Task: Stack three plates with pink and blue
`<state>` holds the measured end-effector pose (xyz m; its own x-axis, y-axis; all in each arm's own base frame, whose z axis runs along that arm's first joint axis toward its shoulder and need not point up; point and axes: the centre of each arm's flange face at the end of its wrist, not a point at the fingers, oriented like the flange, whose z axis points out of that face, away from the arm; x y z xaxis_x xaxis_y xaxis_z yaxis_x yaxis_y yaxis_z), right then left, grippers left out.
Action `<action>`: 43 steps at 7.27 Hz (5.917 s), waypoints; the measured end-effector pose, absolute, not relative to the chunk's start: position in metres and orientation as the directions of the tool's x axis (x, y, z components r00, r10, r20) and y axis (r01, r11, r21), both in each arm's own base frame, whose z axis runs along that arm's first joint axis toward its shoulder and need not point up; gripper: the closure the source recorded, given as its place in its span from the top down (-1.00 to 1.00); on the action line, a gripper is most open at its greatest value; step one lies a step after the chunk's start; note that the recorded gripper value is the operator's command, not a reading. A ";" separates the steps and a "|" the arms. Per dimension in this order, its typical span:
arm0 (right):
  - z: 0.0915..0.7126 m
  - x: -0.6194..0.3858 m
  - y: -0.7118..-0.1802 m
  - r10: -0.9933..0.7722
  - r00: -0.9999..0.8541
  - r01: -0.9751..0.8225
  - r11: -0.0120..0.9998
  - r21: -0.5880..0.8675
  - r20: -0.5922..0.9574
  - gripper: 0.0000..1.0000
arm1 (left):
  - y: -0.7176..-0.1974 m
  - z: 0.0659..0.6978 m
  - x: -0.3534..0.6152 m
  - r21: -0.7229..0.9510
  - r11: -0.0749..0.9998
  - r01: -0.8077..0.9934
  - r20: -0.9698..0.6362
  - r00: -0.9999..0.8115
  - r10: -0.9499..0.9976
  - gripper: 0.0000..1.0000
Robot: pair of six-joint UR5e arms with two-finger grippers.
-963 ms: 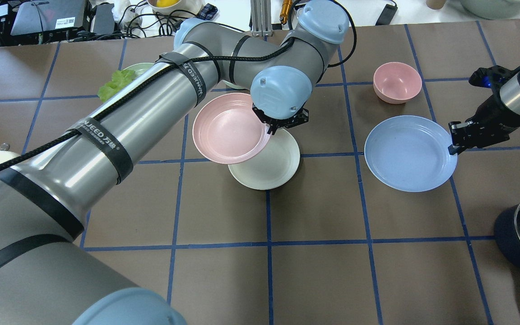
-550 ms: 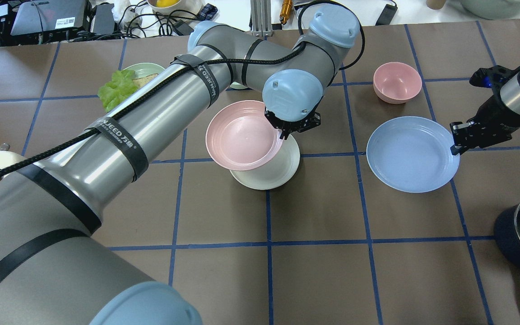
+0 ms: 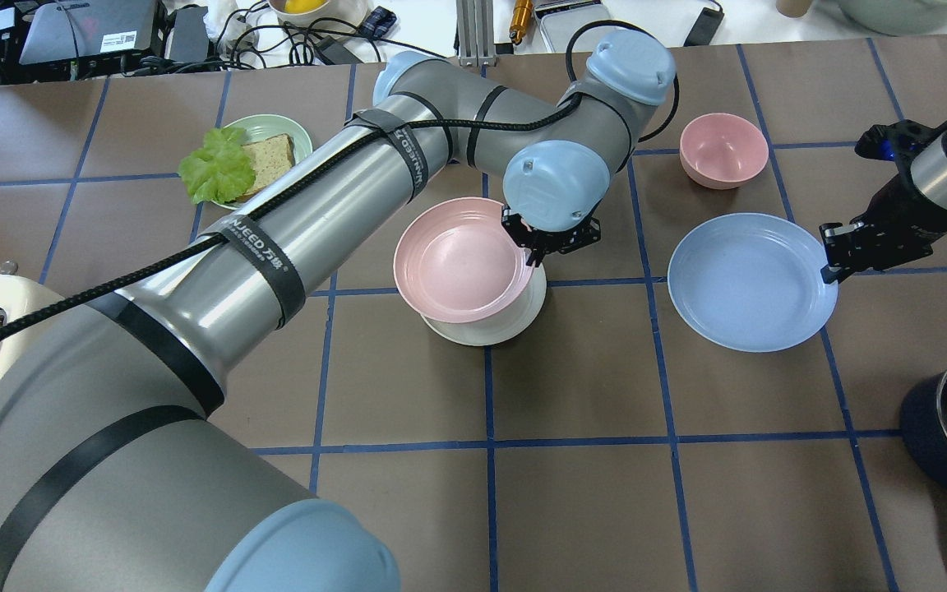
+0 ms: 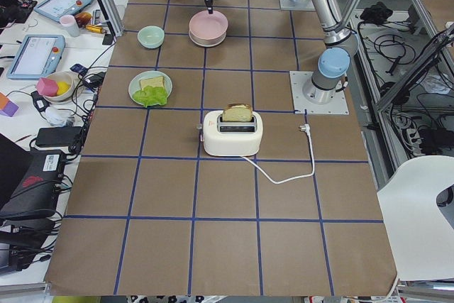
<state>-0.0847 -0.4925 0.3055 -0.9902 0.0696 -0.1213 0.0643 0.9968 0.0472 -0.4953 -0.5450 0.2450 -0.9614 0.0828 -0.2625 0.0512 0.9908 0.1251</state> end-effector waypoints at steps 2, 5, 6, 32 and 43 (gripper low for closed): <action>0.306 -0.085 -0.492 0.069 -0.991 0.064 0.997 0.045 -0.116 -1.00 | -0.545 0.233 -0.498 0.137 0.989 0.048 -0.268 -0.960 0.083 -1.00; 0.307 -0.085 -0.493 0.068 -0.991 0.064 0.997 0.042 -0.114 -1.00 | -0.547 0.217 -0.501 0.144 0.989 0.045 -0.273 -0.958 0.084 -1.00; 0.307 -0.085 -0.492 0.068 -0.991 0.064 0.997 0.041 -0.114 -1.00 | -0.549 0.216 -0.502 0.142 0.989 0.045 -0.272 -0.959 0.083 -1.00; 0.259 0.256 -0.516 0.292 -0.954 0.287 0.955 0.071 -0.068 -1.00 | -0.556 0.535 -0.226 0.118 0.992 -0.050 -0.160 -0.987 -0.031 0.73; 0.410 0.192 -0.560 0.082 -0.996 0.082 0.997 0.007 -0.027 1.00 | -0.461 0.510 -0.182 -0.025 0.999 0.021 -0.033 -0.999 0.020 1.00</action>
<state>0.1920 -0.5597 0.4099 -0.9963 0.0820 -0.0267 0.0819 0.9966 0.0068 -0.1818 -0.4614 0.5097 -0.9992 0.0203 -0.0332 0.0212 0.9995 -0.0249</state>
